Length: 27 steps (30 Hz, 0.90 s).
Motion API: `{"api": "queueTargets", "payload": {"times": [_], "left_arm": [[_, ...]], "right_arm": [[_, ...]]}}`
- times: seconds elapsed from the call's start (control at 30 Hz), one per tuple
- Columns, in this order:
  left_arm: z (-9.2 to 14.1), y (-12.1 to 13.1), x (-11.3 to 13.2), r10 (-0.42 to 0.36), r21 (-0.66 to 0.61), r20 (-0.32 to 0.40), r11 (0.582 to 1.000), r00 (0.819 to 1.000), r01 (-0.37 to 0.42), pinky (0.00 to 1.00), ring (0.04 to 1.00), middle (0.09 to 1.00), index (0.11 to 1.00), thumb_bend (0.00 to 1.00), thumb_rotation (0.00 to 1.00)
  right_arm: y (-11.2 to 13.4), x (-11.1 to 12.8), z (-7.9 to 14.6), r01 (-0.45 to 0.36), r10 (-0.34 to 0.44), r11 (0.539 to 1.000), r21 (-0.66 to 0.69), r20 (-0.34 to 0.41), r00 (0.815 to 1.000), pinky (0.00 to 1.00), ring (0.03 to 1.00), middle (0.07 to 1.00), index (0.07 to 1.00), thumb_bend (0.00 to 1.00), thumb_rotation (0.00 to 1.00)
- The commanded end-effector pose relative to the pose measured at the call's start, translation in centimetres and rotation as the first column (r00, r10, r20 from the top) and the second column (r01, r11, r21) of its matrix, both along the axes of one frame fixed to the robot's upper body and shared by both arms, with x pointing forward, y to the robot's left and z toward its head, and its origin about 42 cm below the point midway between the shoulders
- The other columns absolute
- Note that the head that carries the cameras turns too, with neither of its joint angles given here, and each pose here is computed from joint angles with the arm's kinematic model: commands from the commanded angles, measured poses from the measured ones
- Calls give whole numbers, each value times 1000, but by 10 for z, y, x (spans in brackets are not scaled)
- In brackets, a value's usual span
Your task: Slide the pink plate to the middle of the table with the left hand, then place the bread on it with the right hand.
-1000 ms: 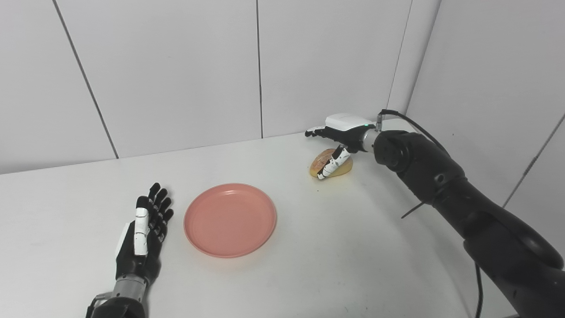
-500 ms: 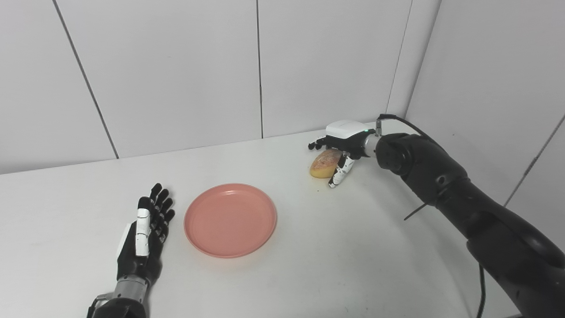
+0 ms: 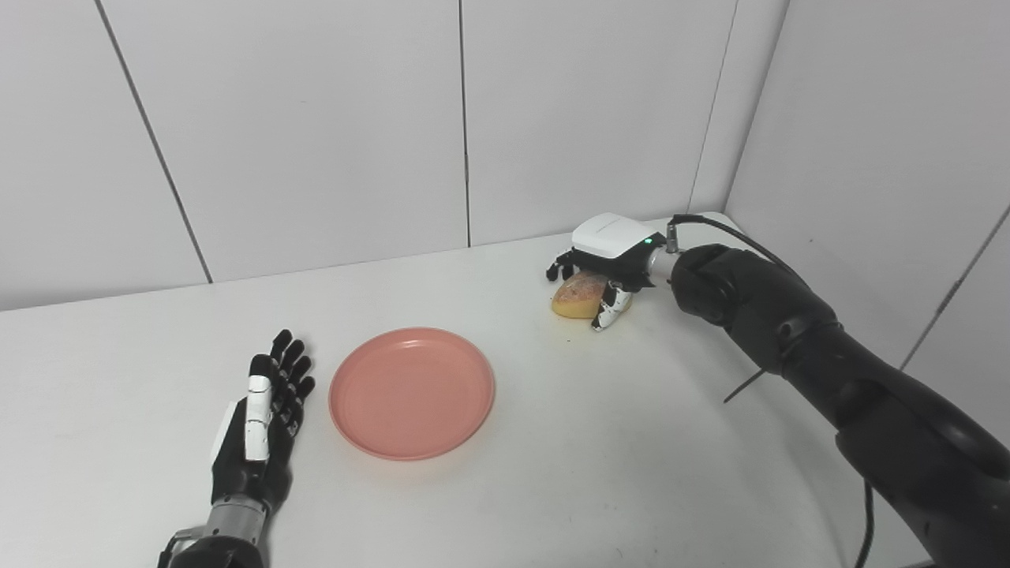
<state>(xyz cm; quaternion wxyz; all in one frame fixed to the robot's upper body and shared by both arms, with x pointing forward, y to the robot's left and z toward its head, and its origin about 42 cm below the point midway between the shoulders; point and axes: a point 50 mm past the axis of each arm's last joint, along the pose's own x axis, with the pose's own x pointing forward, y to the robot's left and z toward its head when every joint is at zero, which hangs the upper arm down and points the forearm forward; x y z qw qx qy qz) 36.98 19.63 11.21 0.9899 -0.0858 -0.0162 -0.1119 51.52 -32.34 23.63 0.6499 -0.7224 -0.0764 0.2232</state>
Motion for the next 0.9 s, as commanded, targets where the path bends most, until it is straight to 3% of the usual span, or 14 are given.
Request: {"api": "queueTargets", "payload": {"times": [0.0,0.1,0.33,0.43,0.6,0.87], "left_arm": [[0,-2,-1,0,-3,1,1000,1000,0,1000,1000,1000,1000,751,1000],[1,-3,-1,1,-5,4,1000,1000,-1,1000,1000,1000,1000,744,1000],[2,-4,-1,4,-7,-3,1000,1000,-5,1000,1000,1000,1000,753,1000],[1,-4,-1,1,-7,-2,1000,1000,-1,1000,1000,1000,1000,757,1000],[1,-4,-1,-5,-12,4,1000,1000,5,1000,1000,1000,1000,751,1000],[2,-6,-2,0,-10,-1,1000,1000,0,1000,1000,1000,1000,750,1000]], "right_arm": [[0,11,36,-35,33,999,12,123,992,350,420,490,664,542,0],[1,11,36,-35,34,999,10,133,991,385,472,491,651,540,0],[3,9,36,-36,35,999,1,165,986,410,486,491,634,545,0],[4,10,36,-37,36,999,-1,186,982,466,502,480,528,524,0],[5,10,37,-48,46,999,3,222,974,561,525,496,489,522,0],[9,9,40,-76,56,995,60,277,959,508,514,502,481,522,0]]}}
